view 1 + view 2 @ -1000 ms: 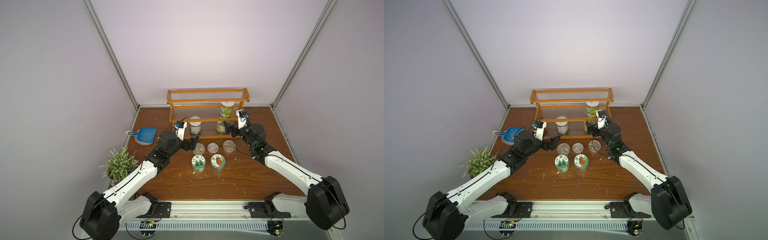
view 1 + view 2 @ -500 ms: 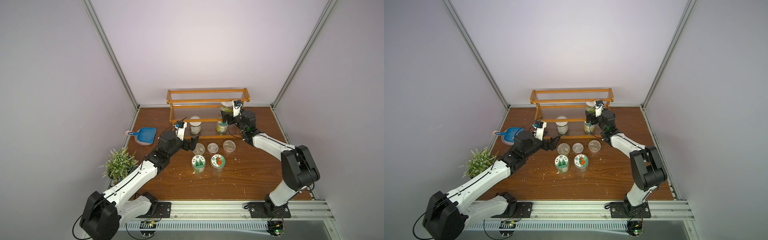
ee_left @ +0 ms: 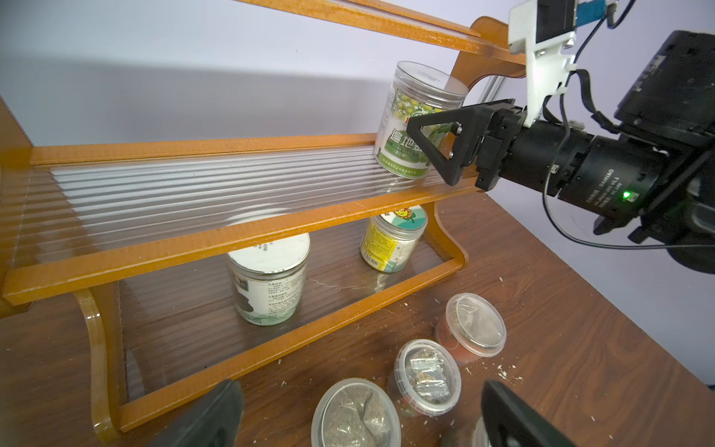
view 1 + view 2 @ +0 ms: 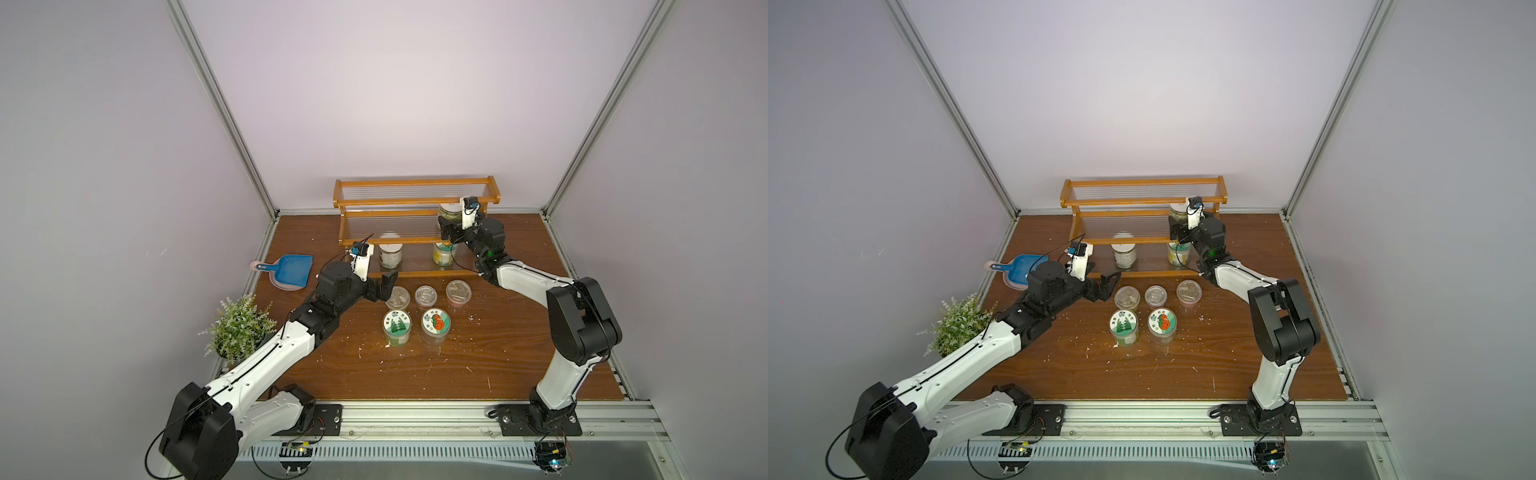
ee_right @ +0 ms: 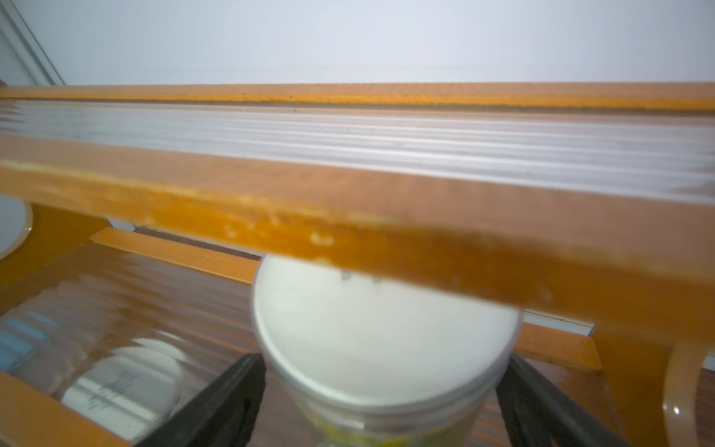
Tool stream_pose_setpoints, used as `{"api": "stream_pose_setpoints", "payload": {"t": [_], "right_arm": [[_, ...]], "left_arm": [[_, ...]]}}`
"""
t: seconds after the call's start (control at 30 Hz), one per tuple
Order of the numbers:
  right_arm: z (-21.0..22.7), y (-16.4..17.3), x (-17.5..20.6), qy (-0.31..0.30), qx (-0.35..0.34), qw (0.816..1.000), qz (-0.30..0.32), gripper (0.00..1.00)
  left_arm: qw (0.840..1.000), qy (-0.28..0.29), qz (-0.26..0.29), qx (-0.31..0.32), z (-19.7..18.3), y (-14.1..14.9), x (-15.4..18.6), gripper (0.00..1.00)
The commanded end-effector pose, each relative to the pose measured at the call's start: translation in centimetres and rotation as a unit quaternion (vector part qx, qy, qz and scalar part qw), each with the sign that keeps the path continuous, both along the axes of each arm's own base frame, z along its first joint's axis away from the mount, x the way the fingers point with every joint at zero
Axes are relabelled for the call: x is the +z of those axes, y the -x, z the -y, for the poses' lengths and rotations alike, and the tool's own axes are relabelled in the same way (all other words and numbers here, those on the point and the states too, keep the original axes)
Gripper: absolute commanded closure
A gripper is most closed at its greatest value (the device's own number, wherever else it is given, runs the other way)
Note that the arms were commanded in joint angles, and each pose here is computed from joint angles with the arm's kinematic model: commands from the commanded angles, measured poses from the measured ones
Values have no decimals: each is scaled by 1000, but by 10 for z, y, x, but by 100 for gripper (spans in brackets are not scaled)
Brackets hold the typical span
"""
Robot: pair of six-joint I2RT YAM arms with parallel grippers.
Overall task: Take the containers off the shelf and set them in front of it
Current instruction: 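Pick up a container from the shelf.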
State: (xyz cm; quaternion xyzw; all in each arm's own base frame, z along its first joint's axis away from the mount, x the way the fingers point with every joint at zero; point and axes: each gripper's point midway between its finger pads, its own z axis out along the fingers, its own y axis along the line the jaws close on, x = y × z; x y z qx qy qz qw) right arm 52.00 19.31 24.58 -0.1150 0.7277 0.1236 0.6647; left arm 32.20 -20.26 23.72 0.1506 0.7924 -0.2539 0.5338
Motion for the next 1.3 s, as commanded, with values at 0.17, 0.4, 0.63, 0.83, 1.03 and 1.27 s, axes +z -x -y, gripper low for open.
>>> {"api": "stream_pose_setpoints", "payload": {"t": [0.17,0.4,0.63,0.83,1.03,1.27], "right_arm": [[5,-16,39,-6,-25,998,62,1],[3,-22,37,6,-26,998,64,1],[0,-11,45,13,-8,996,85,14],[0,4,47,15,5,996,92,20],[3,22,54,11,14,995,103,23],[-2,51,60,12,43,994,103,25]], "left_arm": [[1000,4,9,2,-2,-2,12,1],[1000,2,7,2,-3,-1,10,1],[1000,-3,8,3,-4,-1,9,1],[1000,-2,7,3,-3,-2,9,1],[1000,-4,6,2,-3,-2,7,1],[1000,-4,4,0,-2,-3,6,1]]}}
